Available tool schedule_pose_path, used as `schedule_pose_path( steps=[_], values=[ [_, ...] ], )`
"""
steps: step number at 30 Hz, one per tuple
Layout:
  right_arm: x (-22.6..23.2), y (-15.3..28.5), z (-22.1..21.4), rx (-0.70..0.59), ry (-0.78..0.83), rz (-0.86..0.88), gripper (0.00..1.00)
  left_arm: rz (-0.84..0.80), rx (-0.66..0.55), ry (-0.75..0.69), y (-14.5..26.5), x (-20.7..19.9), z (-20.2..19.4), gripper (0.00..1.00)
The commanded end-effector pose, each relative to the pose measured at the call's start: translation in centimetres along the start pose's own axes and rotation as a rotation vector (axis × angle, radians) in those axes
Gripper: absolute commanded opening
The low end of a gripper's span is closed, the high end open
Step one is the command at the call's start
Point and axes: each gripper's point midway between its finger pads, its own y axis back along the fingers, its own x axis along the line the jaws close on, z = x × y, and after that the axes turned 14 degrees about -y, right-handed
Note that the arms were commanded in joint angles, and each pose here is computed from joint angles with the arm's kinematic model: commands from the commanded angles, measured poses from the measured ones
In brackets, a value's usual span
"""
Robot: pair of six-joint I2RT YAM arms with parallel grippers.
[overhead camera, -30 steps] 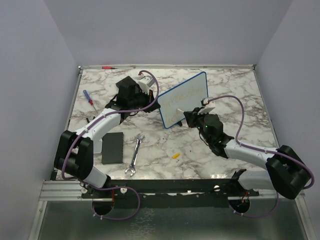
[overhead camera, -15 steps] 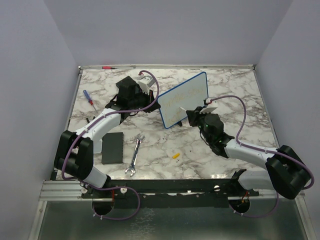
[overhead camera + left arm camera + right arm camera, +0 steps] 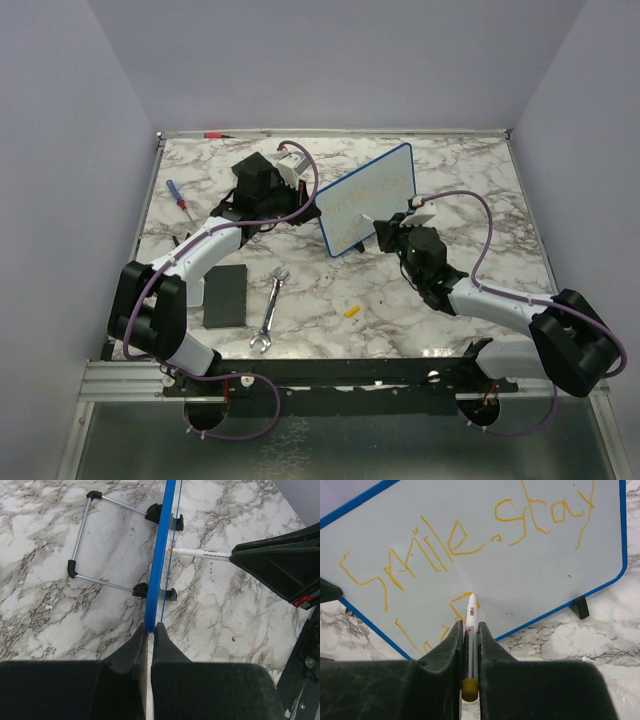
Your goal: Write a sentence on the whiteboard
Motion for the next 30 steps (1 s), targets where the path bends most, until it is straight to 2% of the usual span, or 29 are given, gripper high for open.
schedule_pose_path(
  steps=[1,15,23,30],
  values=[
    [-1.0,-0.3,-0.5,0.009,-0.002,-0.045,0.01,-0.023,0.027,0.000,0.4,-1.2,-0.4,0.00],
    [0.2,1.8,1.4,-0.009,0.014,0.022,0.01,-0.017,0.026,-0.004,0.5,-1.1,-0.4,0.00],
    [0.6,2.0,1.3,0.061,-0.019,0.146,0.01,-0.015,0.030,-0.006,0.5,-1.0,-0.5,0.00],
    [-0.8,1.7,1.6,0.096,-0.038,0.185,0.01,-0.012,0.036,-0.005,0.4,-0.9,-0.6,0.00]
  ],
)
